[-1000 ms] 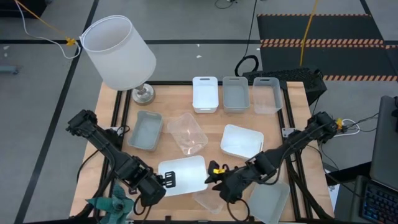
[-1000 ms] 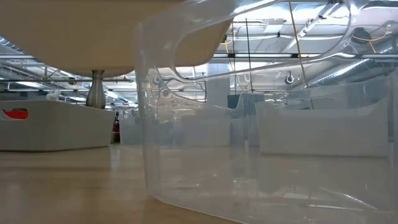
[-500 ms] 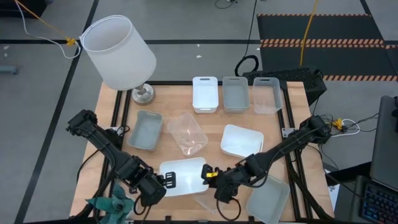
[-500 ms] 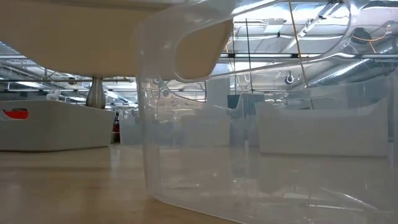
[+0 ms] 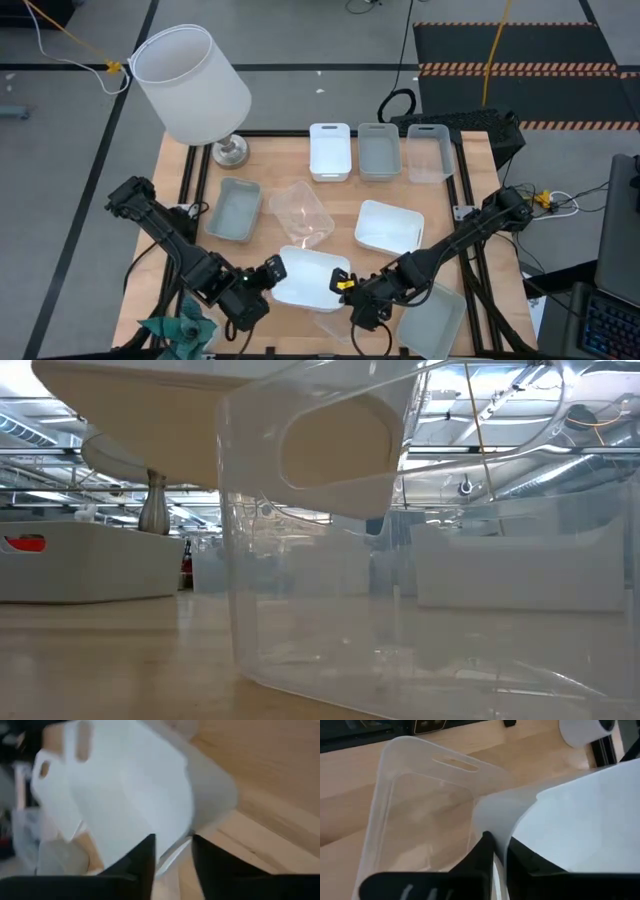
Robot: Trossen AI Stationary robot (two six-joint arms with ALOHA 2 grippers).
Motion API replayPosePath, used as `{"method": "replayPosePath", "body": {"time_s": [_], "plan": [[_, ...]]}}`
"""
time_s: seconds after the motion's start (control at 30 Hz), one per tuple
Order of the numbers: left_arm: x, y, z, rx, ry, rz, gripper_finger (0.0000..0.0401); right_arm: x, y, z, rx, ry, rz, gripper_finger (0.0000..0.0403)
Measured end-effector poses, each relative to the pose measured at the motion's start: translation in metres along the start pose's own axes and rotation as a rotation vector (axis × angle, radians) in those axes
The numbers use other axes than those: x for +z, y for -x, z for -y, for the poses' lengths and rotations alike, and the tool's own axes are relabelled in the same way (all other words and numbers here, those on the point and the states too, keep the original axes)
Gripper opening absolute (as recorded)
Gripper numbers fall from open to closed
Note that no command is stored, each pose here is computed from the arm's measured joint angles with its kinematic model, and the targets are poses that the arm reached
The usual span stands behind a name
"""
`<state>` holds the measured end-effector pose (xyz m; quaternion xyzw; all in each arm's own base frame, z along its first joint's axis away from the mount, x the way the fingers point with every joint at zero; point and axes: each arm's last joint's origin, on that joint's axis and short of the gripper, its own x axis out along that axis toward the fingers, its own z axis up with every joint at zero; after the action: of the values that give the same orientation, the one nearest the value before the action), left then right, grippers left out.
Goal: Stack baskets by color
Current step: Stack the bottom white bin on top of the top white bin
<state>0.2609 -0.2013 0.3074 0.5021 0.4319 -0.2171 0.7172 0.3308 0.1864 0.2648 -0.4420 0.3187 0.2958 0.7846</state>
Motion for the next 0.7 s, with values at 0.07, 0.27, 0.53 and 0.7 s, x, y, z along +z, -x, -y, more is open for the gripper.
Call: {"method": "replayPosePath", "body": {"time_s": [0.07, 0.27, 0.53, 0.7], "plan": [[0.000, 0.000, -0.001, 0.039, 0.074, -0.016, 0.0170, 0.000, 0.000, -0.001, 0.000, -0.025, -0.008, 0.0016], [-0.011, 0.005, -0.002, 0.130, 0.315, -0.106, 0.0244, 0.001, 0.004, 0.000, -0.026, -0.196, -0.012, 0.0015], [-0.025, 0.010, 0.002, 0.233, 0.629, -0.218, 0.0258, -0.003, 0.018, 0.007, -0.148, -0.408, -0.060, 0.0014], [-0.024, 0.010, 0.001, 0.253, 0.735, -0.197, 0.0238, -0.011, 0.025, 0.011, -0.216, -0.553, -0.118, 0.0014]]}}
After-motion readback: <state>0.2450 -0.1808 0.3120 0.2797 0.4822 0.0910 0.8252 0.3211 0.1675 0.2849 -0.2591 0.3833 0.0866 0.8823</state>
